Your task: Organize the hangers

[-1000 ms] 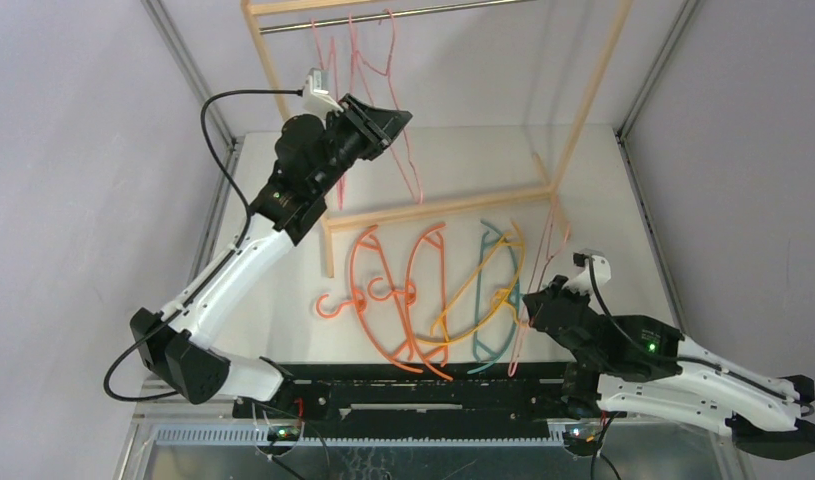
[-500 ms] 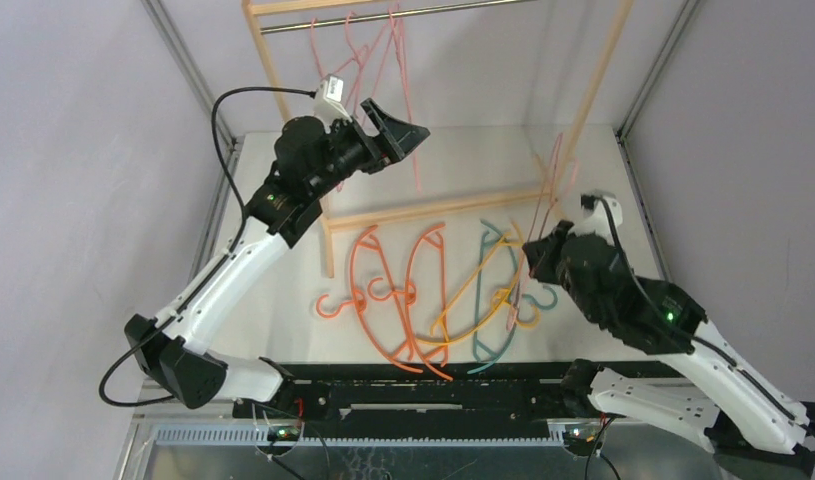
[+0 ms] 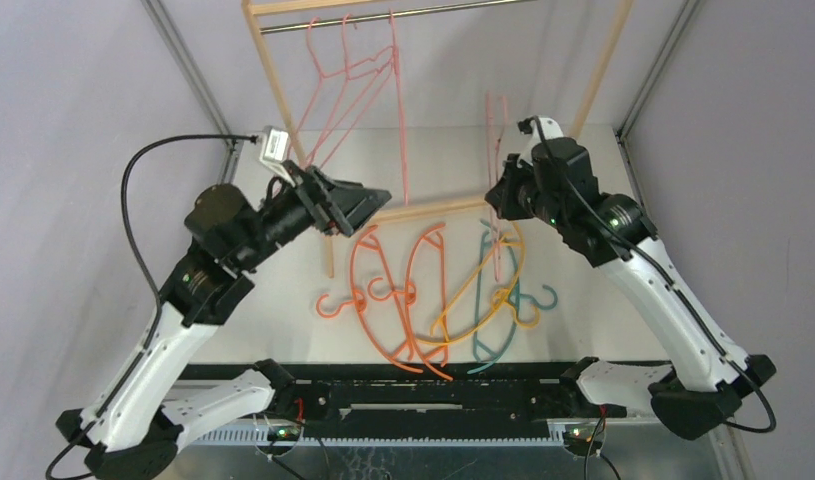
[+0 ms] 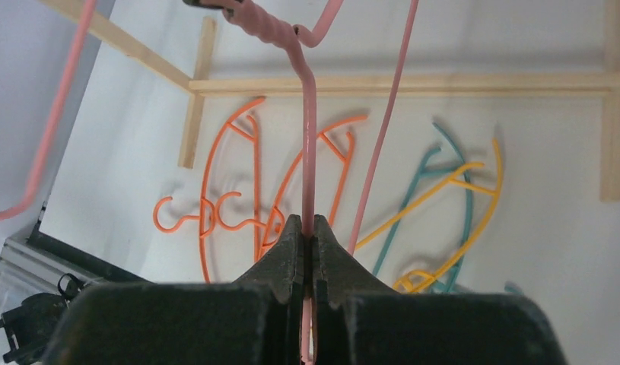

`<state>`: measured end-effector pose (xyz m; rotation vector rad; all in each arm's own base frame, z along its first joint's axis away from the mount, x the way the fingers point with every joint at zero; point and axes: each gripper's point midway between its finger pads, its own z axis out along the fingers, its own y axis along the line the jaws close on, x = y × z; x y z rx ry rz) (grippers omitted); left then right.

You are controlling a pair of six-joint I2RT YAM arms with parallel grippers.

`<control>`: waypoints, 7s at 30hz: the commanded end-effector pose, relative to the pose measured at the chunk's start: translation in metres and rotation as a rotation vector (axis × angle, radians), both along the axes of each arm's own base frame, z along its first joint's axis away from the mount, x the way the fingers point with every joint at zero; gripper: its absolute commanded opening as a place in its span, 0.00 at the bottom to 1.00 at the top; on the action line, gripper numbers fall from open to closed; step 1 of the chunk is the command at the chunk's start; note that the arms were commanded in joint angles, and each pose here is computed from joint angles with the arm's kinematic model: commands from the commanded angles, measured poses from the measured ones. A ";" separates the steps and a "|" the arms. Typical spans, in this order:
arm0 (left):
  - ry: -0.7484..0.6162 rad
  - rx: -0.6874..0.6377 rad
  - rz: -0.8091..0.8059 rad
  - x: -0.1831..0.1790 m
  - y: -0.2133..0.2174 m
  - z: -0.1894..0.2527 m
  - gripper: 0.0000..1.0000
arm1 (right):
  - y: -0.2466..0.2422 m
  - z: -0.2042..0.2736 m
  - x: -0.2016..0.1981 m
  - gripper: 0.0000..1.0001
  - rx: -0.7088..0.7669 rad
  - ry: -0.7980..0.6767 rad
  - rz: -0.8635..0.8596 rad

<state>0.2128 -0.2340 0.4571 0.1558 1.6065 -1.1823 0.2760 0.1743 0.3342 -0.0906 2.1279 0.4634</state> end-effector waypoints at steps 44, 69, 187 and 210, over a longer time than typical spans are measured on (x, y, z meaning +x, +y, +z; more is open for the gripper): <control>0.043 0.257 0.033 -0.061 0.045 -0.077 0.99 | 0.102 0.115 0.170 0.00 0.125 -0.326 0.067; 0.059 0.267 0.064 -0.056 0.047 -0.086 0.99 | 0.184 0.051 0.131 0.00 0.102 -0.170 0.348; 0.287 0.523 0.010 -0.024 0.005 -0.240 0.98 | 0.029 -0.329 -0.123 0.00 -0.012 0.616 -0.337; 0.254 0.450 0.011 -0.007 -0.016 -0.217 0.98 | -0.092 -0.130 -0.106 0.00 -0.310 0.168 -0.358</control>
